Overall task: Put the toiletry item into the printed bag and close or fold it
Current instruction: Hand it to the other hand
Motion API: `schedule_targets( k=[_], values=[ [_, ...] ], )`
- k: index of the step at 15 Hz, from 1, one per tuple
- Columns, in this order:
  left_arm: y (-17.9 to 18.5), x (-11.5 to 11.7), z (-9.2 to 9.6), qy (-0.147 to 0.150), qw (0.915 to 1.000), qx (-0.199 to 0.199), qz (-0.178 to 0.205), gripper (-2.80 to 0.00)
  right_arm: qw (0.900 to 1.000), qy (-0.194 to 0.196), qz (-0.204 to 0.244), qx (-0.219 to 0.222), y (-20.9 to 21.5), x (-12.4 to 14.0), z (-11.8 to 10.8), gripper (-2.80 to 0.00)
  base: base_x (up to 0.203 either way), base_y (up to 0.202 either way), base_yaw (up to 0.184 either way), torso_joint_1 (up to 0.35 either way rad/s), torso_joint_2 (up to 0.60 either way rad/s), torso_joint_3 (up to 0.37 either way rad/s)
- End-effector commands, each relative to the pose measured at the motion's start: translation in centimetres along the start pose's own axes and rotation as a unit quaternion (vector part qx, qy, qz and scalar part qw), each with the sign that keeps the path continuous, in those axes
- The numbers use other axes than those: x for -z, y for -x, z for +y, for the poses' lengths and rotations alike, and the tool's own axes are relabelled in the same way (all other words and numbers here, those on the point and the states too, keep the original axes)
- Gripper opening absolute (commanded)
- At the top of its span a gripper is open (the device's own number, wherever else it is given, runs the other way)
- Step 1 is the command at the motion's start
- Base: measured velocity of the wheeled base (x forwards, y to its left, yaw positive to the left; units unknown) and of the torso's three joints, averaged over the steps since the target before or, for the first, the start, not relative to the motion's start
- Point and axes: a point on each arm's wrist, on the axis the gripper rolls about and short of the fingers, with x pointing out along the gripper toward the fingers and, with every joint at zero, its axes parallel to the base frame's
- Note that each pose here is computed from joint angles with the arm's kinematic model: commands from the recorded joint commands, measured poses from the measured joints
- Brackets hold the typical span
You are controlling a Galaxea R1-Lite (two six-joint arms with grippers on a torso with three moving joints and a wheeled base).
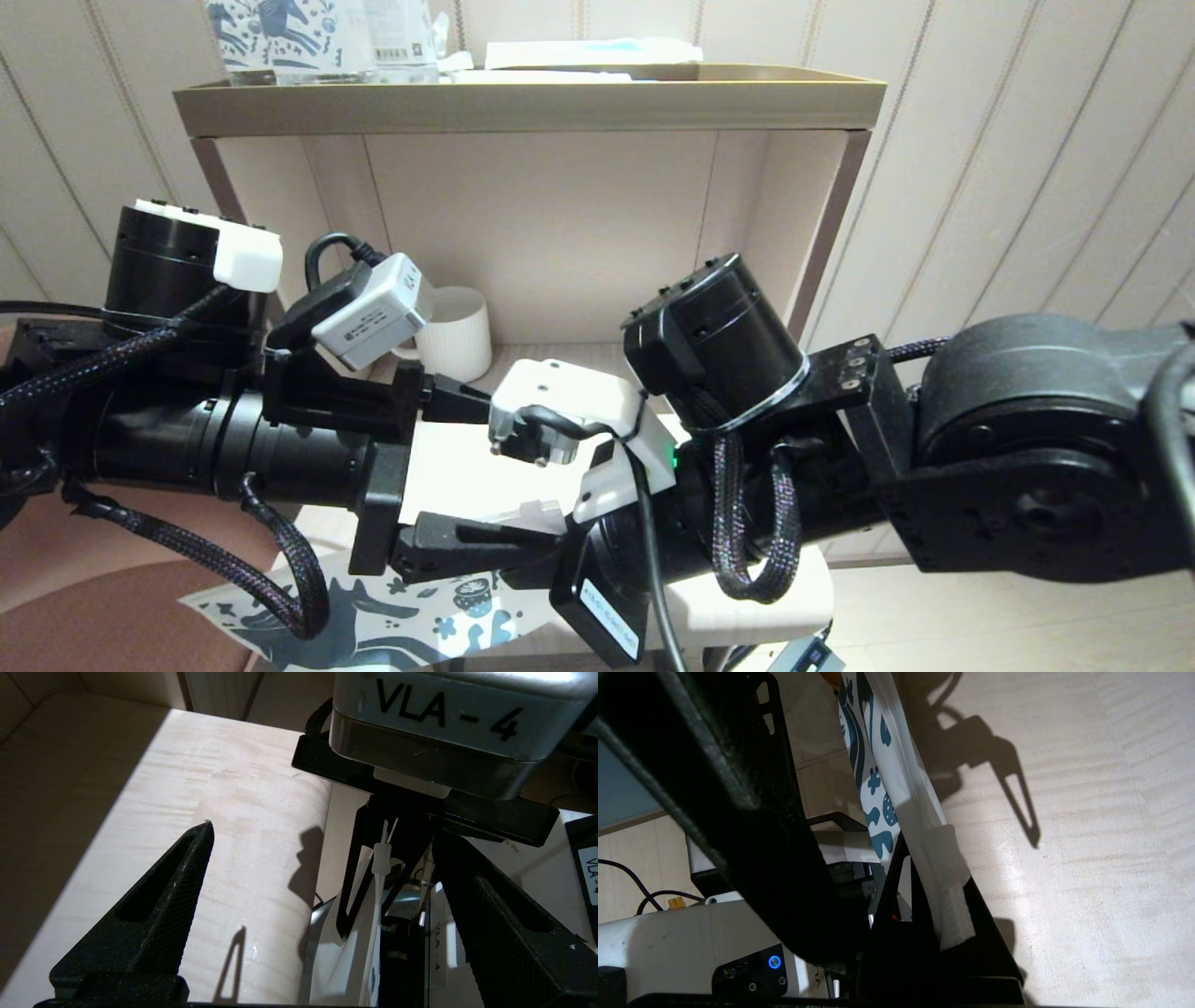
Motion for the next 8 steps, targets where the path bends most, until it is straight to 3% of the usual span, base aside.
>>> schedule_targets(
  k=[1,4,5,8],
  values=[
    [-0.22,0.17,-0.18,0.0,1.0,0.008,0.002,0.0,1.0,0.001,-0.001,-0.001,0.08,-0.03,-0.01,-2.8,0.0,0.0,0.0,0.0,0.0,0.0],
    [-0.23,0.21,-0.19,-0.006,0.9999,0.008,0.002,0.0,1.0,0.001,-0.002,0.0,0.16,-0.07,0.01,-2.8,0.0,0.0,0.0,0.0,0.0,0.0],
    [-0.23,0.21,-0.19,-0.006,0.9999,0.008,0.002,-2.8,1.0,0.002,-0.002,0.0,0.14,-0.07,0.0,-2.8,0.0,0.0,0.0,0.0,0.0,0.0],
    [-0.22,0.13,-0.19,-0.007,0.9999,0.009,0.001,-2.8,1.0,0.002,-0.001,0.0,0.03,-0.02,-0.03,-2.8,0.0,0.0,0.0,0.0,0.0,0.0]
  ],
)
